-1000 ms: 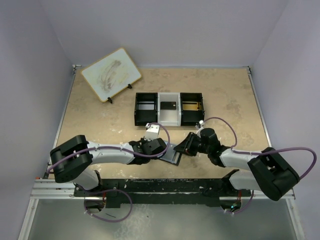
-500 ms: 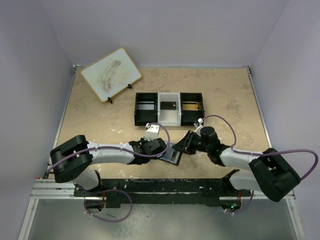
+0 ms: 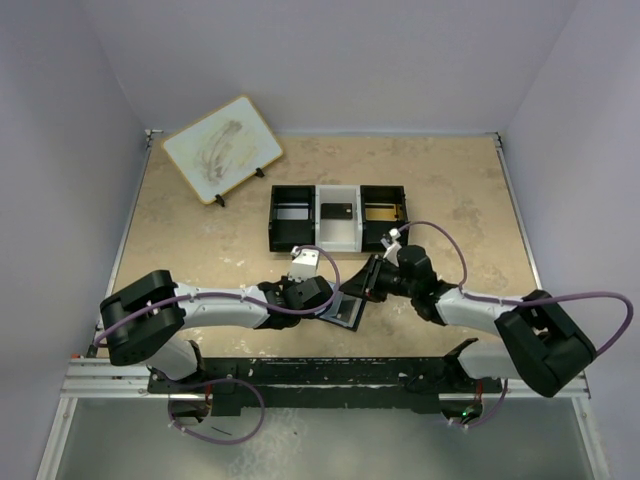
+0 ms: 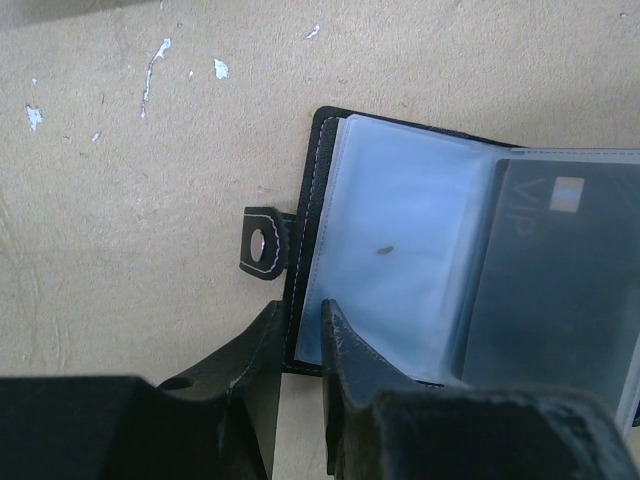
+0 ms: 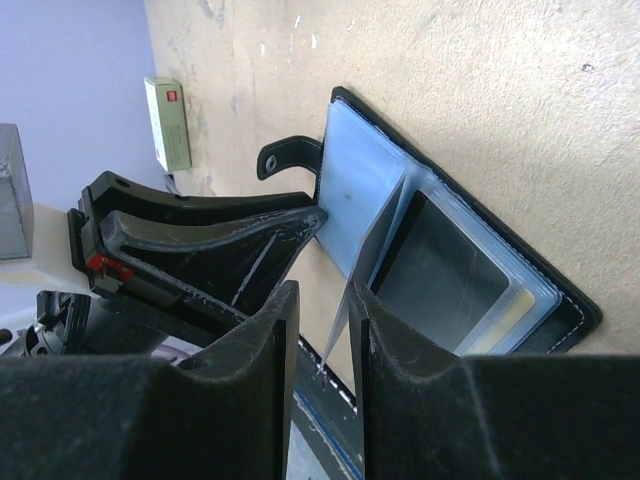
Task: Take the credit cards out of the card holder
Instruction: Remove the credit card from the card holder.
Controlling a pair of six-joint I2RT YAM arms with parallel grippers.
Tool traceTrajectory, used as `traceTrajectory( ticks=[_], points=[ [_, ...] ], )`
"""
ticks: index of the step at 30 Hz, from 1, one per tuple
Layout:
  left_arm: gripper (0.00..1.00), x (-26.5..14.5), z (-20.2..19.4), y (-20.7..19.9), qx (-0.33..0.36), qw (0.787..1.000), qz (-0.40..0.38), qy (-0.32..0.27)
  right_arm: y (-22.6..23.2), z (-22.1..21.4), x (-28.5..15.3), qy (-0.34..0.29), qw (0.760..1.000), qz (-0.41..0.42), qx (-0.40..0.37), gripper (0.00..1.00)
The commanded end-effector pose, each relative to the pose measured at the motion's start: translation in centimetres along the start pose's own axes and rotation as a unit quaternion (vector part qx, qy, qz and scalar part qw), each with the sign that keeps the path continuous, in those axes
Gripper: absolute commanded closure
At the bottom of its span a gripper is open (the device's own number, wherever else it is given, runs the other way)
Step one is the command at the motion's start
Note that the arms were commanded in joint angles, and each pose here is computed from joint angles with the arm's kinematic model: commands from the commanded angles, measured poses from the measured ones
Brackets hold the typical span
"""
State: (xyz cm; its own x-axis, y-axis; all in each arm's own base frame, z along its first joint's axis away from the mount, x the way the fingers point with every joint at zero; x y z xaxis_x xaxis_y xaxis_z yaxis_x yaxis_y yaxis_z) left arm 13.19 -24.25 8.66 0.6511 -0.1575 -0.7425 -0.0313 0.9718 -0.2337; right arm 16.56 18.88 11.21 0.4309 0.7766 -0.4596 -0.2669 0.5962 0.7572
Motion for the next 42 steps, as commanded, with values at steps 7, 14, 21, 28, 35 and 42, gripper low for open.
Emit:
traceTrajectory(
  ticks=[7, 14, 21, 28, 35, 42],
  points=[
    [0.84, -0.9, 0.4, -1.5, -0.016, 0.999, -0.045, 0.014, 1.8, 2.0, 1.1, -0.004, 0.999, 0.036, -0.034, 0.7],
    [0.84, -1.3, 0.9, -1.3, -0.032, 0.998, -0.049, 0.0, 2.2, 2.3, 2.5, 0.011, 0.999, 0.035, -0.039, 0.69],
    [0.8, -2.5, 1.5, -0.1, -0.053, 0.998, -0.04, -0.023, 1.6, 2.2, 3.7, 0.029, 0.998, 0.023, -0.044, 0.69],
    [0.75, -4.1, 2.7, 0.3, -0.079, 0.994, -0.062, -0.048, 1.7, 2.7, 2.8, 0.005, 0.998, -0.009, -0.059, 0.69],
    [0.71, -4.3, 3.2, -1.9, -0.071, 0.99, -0.115, -0.034, 0.4, 0.8, 2.7, 0.04, 0.997, -0.018, -0.057, 0.7],
    [0.71, -2.9, 2.2, -3.0, -0.048, 0.991, -0.124, -0.007, -0.8, -0.2, 3.0, 0.055, 0.996, -0.041, -0.051, 0.71]
  ],
)
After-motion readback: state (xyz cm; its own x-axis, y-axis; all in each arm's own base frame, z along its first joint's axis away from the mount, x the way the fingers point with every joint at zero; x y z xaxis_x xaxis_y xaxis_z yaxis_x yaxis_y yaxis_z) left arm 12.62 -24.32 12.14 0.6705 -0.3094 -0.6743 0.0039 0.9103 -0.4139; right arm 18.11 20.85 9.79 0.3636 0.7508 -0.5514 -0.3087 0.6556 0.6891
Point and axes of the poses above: each gripper's point midway between its finger pads, its own x axis out along the fingers, its own y axis along the line the jaws close on, z = x × y, the point moved 9 cm from there along -x, back along the fingers, and after that the axes turned 15 degrees about -x, right-handed, at the moved point
